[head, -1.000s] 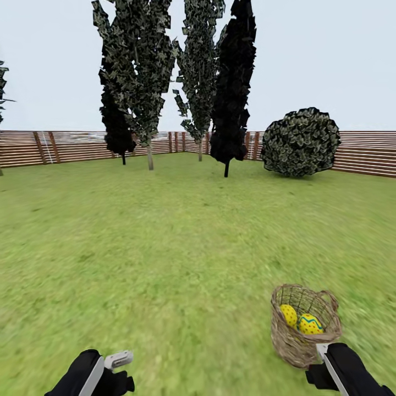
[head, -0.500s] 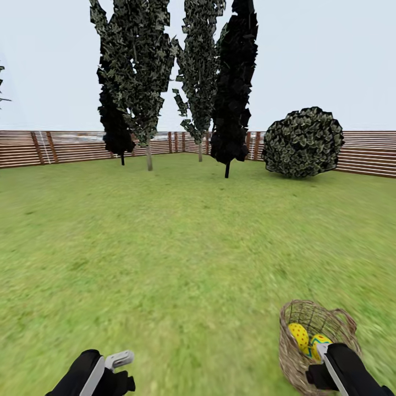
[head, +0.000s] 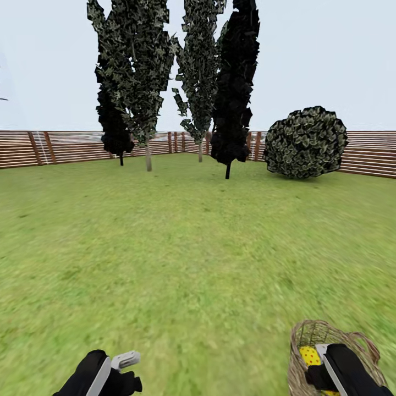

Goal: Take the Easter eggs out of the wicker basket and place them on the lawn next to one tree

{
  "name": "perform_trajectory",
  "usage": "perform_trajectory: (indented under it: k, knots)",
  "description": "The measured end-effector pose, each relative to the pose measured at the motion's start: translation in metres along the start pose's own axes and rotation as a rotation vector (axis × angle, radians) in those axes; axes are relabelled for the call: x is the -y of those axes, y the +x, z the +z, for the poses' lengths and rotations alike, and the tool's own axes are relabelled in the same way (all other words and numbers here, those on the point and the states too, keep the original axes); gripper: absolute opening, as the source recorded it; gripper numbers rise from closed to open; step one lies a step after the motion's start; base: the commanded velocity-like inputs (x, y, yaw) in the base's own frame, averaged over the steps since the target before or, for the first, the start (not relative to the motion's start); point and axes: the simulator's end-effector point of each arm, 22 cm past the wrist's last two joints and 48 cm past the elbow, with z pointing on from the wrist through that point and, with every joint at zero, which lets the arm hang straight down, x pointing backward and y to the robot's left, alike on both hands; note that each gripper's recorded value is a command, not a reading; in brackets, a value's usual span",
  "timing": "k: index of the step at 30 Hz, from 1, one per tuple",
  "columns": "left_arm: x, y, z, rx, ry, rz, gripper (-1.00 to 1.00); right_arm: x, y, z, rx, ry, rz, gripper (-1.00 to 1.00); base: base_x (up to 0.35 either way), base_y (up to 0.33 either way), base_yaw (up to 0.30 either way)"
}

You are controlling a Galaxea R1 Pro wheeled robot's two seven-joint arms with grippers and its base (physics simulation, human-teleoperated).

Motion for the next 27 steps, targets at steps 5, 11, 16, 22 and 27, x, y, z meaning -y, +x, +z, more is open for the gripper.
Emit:
perform_trajectory:
  k: [5, 11, 16, 22, 27]
  knots:
    - [0.0010, -0.0004, -0.0001, 0.001, 0.002, 0.000, 1.00, -0.0005, -0.0001, 0.0000, 0.000, 0.000, -0.002, 1.00, 0.348, -0.007, 0.000]
    - [0.0014, -0.0001, 0.0001, 0.000, 0.002, 0.000, 1.00, -0.0012, 0.0001, 0.0000, 0.000, 0.000, -0.003, 1.00, 0.348, -0.083, 0.000]
    - [0.0016, -0.0003, 0.0000, 0.000, 0.003, 0.000, 1.00, -0.0027, 0.0005, 0.0002, -0.001, -0.001, -0.005, 1.00, 0.348, -0.110, 0.000]
    - [0.0018, -0.0002, 0.0000, 0.001, 0.003, 0.002, 1.00, -0.0037, 0.0000, 0.0000, 0.000, -0.002, -0.006, 1.00, 0.348, -0.119, 0.000]
    - [0.0023, -0.0014, -0.0003, 0.004, 0.003, 0.002, 1.00, -0.0035, 0.0004, 0.0003, -0.001, -0.002, -0.005, 1.00, 0.269, -0.100, 0.000]
